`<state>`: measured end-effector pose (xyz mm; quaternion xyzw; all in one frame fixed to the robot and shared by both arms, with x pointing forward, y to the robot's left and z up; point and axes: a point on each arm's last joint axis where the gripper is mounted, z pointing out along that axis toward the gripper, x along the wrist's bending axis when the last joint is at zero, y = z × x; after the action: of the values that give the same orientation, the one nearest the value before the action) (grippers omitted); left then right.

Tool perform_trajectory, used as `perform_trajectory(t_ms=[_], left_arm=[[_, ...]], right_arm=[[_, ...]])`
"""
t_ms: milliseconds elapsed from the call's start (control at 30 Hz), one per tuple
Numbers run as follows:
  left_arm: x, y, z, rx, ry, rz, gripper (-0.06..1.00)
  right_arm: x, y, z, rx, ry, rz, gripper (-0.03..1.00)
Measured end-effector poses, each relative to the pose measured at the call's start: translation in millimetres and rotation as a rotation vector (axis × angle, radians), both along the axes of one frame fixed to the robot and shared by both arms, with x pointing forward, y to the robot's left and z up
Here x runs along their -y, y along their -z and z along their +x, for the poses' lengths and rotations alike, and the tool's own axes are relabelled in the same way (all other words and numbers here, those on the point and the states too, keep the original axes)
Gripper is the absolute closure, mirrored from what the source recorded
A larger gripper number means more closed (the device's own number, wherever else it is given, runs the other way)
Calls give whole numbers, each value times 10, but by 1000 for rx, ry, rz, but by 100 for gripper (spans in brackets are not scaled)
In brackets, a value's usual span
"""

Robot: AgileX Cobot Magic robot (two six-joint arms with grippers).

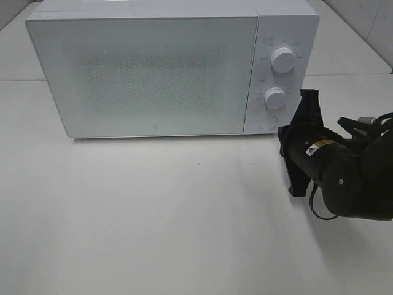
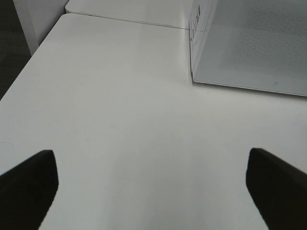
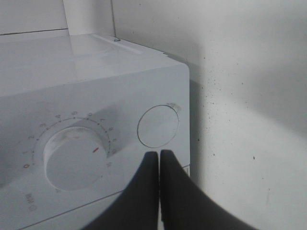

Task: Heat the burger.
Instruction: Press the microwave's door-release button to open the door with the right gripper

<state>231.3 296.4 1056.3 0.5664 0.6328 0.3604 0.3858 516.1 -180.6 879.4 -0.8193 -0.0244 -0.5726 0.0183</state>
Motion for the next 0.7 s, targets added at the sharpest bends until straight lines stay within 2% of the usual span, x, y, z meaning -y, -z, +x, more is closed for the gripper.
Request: perform_trajectory(t_ms=[300, 700], left_arm=[[0, 0, 0, 0, 0, 0, -5], [0, 0, 0, 0, 0, 0, -5]], right_arm=[[-101, 117, 160, -29, -13, 2, 96], [-75, 140, 404, -25, -11, 10, 96]])
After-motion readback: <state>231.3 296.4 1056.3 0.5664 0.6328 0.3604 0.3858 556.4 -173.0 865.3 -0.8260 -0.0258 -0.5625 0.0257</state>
